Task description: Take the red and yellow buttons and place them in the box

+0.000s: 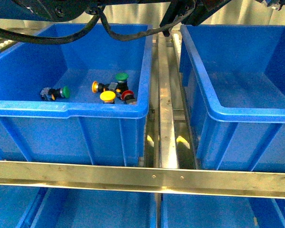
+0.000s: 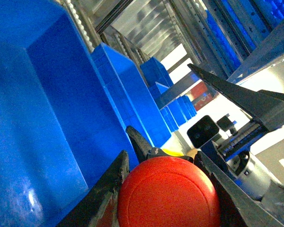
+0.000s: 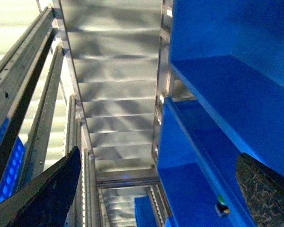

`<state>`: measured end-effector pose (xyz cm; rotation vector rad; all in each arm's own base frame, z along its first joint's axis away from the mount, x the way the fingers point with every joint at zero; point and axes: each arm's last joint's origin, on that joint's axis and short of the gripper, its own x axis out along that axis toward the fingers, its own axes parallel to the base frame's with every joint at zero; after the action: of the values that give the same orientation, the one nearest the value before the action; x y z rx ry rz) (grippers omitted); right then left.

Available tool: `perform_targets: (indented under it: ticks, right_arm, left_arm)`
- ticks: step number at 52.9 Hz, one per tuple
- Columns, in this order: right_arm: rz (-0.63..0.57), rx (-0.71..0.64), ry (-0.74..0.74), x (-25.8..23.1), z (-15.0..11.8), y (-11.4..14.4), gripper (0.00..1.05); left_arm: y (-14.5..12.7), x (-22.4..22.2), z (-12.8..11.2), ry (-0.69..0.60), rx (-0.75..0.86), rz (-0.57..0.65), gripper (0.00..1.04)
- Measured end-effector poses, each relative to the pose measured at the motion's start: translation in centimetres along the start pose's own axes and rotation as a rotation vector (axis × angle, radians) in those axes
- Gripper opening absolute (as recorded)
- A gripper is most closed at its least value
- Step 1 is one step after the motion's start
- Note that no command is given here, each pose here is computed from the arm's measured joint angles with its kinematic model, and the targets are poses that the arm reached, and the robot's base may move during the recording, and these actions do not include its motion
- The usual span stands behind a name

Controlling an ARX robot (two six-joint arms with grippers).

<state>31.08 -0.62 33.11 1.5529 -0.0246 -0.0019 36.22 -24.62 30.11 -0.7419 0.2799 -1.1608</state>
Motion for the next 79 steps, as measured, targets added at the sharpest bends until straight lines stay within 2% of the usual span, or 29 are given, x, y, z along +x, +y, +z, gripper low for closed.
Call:
perform_targets:
  ticks: [26, 36, 48, 68, 79]
  right_arm:
    - [-0.029, -0.003, 0.095, -0.3, -3.1, -0.9, 0.98]
    - [-0.030, -0.001, 0.096, -0.3, -3.1, -0.8, 0.98]
    - [-0.002, 0.028, 0.092, -0.7, -2.5, 0.6, 0.98]
    - [-0.025, 0.031, 0.065, -0.6, -1.6, 0.4, 0.98]
    - [-0.039, 0.015, 0.056, -0.6, -1.3, 0.2, 0.66]
  left_arm:
    - [0.0, 0.9, 0.3, -0.016, 0.000, -0.026, 0.33]
    - [-0.1, 0.9, 0.3, -0.021, 0.001, -0.032, 0.33]
    - [0.8, 1.3, -0.3, -0.030, -0.027, -0.037, 0.33]
    - [1.1, 2.7, -1.5, -0.008, -0.058, -0.038, 0.33]
    - [0.7, 3.2, -1.0, -0.010, -0.054, -0.046, 0.33]
